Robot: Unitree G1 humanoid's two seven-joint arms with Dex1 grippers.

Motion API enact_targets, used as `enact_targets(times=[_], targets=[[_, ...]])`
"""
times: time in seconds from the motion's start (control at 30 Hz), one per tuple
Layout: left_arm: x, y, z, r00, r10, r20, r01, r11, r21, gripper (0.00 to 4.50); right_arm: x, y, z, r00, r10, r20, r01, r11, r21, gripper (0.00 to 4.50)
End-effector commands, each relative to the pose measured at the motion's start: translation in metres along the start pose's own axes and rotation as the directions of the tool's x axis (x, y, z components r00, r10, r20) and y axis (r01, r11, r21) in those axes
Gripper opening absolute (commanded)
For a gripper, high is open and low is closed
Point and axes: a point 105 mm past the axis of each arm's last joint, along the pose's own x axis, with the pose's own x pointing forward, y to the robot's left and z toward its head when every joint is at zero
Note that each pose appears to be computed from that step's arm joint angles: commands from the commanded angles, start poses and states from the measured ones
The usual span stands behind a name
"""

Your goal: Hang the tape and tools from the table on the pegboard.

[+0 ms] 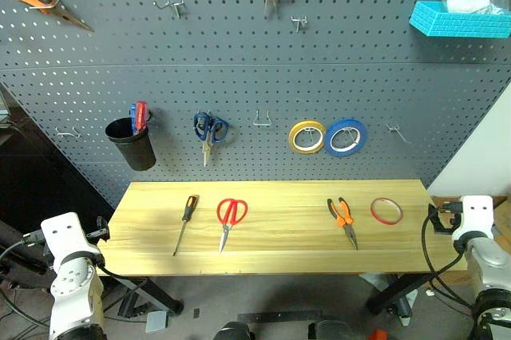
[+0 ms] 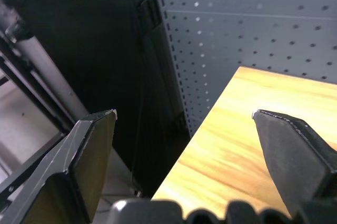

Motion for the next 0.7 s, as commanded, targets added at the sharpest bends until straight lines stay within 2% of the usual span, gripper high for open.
enact_targets(times=[0.03, 0.23, 0.4, 0.53, 0.7], targets=[[0.002, -0.004, 0.027, 0.994, -0.022, 0.104, 0.017, 0.999, 0.052, 4.45, 0.0, -0.014, 0.016, 0.998, -0.027, 0.063, 0.027, 1.0, 0.002, 4.5], [0.003, -0.002, 0.026, 0.995, -0.008, 0.099, 0.006, 1.0, 0.019, 4.45, -0.001, -0.013, 0.014, 0.998, -0.017, 0.053, 0.017, 1.0, -0.002, 4.5], [0.001, -0.008, 0.033, 0.99, -0.045, 0.133, 0.042, 0.999, 0.022, 4.45, -0.002, 0.001, 0.014, 0.996, 0.07, 0.059, -0.069, 0.997, -0.022, 4.5], [-0.007, -0.032, 0.038, 0.986, -0.117, 0.118, 0.121, 0.992, -0.031, 4.45, -0.011, 0.021, 0.017, 0.975, 0.215, 0.061, -0.207, 0.971, -0.122, 4.5], [-0.02, -0.071, 0.053, 0.962, -0.247, 0.116, 0.252, 0.967, -0.031, 4.45, -0.021, 0.035, 0.035, 0.953, 0.282, 0.111, -0.261, 0.95, -0.17, 4.5]])
